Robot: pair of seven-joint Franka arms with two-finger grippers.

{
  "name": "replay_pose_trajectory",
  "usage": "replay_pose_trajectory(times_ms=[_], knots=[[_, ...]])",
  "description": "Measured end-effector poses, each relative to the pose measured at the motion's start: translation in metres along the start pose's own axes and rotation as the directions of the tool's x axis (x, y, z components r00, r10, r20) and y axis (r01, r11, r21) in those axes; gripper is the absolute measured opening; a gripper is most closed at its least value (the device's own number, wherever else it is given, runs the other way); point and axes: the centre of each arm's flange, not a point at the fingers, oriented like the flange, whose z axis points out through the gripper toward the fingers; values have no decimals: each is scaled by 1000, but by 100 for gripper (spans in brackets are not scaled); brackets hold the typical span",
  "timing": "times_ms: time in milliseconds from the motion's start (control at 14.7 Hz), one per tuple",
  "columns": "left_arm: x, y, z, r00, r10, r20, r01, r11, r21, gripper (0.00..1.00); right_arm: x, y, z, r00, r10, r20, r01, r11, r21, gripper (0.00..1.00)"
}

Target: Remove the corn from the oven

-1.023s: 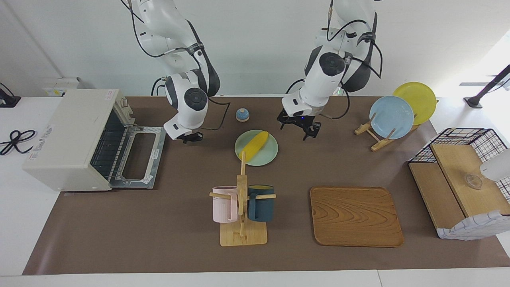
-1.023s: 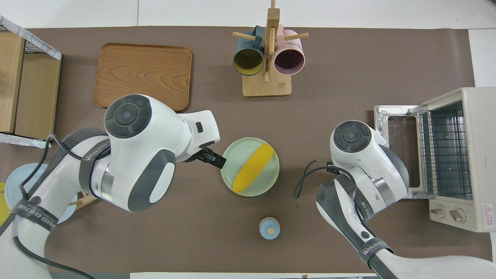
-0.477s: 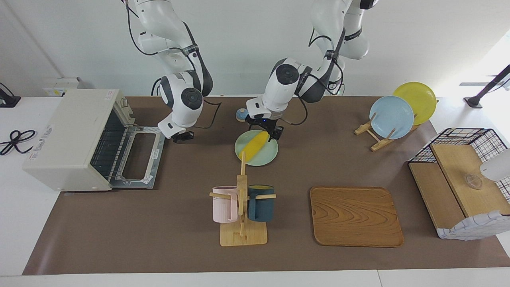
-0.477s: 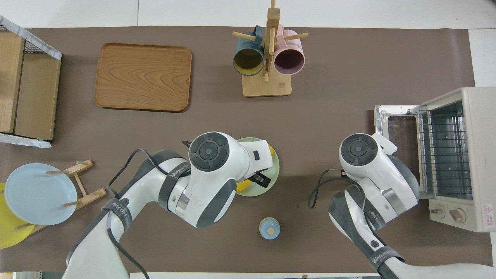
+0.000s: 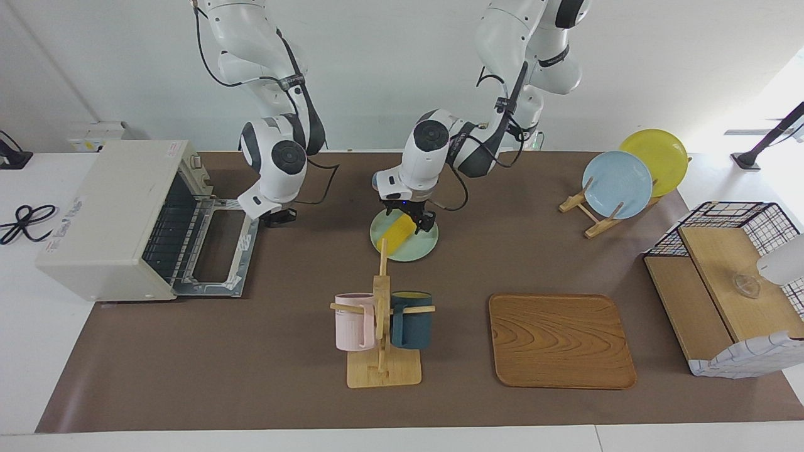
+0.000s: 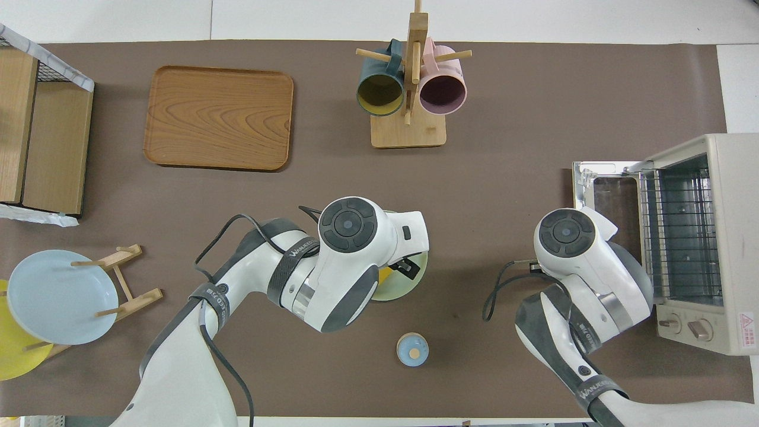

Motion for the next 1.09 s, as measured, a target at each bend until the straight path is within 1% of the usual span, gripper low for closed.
replay_pose_trajectory(times_ms=[409,477,545,614,682,818,886,1091], knots=[[2,-2,14,1000,-14,2,14,1000,1,100,0,4,0,999,-43,-23,41,997,-65,1],[2,0,15,1000,-19,-2,19,1000,2,100,0,4,0,999,-47,-25,45,997,-70,1],[1,3,16,1000,-18,-7,18,1000,2,96,-1,3,0,998,-52,-26,49,996,-75,1],[1,6,18,1000,-19,-8,19,1000,2,96,-1,3,0,998,-57,-26,55,995,-83,1],[0,7,20,1000,-19,-7,19,1000,2,86,-1,2,-2,998,-60,-23,58,994,-91,1],[0,8,21,1000,-20,-5,20,1000,3,62,0,3,-13,998,-59,-5,58,992,-116,1],[1,8,20,1000,-21,-7,22,1000,3,56,2,6,-21,998,-69,5,69,989,-130,1],[1,5,20,999,-34,-8,34,999,5,56,6,24,-55,990,-127,60,135,976,-170,1]])
